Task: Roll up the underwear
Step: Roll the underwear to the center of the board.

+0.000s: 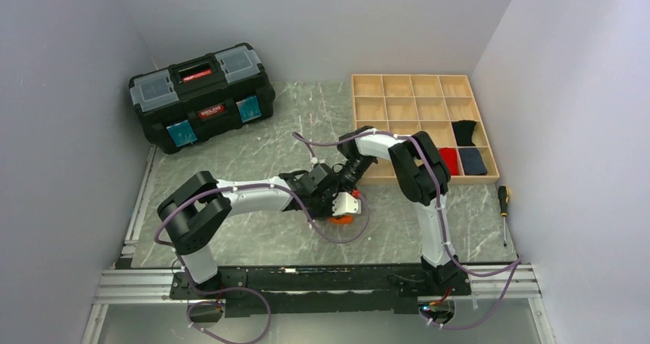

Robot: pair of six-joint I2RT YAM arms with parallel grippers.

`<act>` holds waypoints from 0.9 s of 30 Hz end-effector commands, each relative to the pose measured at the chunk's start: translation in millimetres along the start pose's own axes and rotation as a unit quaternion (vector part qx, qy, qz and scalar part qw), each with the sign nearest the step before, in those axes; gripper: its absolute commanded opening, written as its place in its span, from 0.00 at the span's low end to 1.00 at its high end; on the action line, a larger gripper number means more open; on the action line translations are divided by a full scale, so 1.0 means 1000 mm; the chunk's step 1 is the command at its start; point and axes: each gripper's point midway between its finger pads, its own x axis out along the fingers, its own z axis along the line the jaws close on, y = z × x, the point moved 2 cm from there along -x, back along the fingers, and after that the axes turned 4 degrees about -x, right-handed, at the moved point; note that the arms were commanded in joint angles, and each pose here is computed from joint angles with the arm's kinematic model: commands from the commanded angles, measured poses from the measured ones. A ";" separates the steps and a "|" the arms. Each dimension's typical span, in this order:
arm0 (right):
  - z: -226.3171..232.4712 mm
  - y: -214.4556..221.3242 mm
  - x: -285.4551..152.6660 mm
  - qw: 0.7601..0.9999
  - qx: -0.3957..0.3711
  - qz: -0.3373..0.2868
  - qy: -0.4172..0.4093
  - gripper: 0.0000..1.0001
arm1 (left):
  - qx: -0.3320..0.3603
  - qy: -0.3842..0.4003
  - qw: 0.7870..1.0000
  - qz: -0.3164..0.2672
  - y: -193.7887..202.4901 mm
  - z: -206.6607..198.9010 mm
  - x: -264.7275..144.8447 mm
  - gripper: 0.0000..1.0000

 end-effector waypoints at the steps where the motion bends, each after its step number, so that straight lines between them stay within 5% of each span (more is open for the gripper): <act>1: -0.019 0.023 0.003 0.996 -0.042 0.068 0.043 0.16 | -0.009 0.092 0.996 0.019 0.015 -0.025 0.027 0.12; 4: -0.016 0.018 -0.007 0.996 -0.046 0.055 0.051 0.25 | -0.013 0.120 0.992 0.030 0.020 -0.030 0.031 0.00; 14: -0.004 0.001 -0.057 0.996 -0.055 -0.027 0.071 0.50 | -0.026 0.169 0.984 0.043 0.024 -0.035 0.033 0.00; 27: 0.005 0.010 -0.105 0.990 -0.047 -0.092 0.093 0.54 | -0.035 0.179 0.981 0.061 0.026 -0.033 0.037 0.00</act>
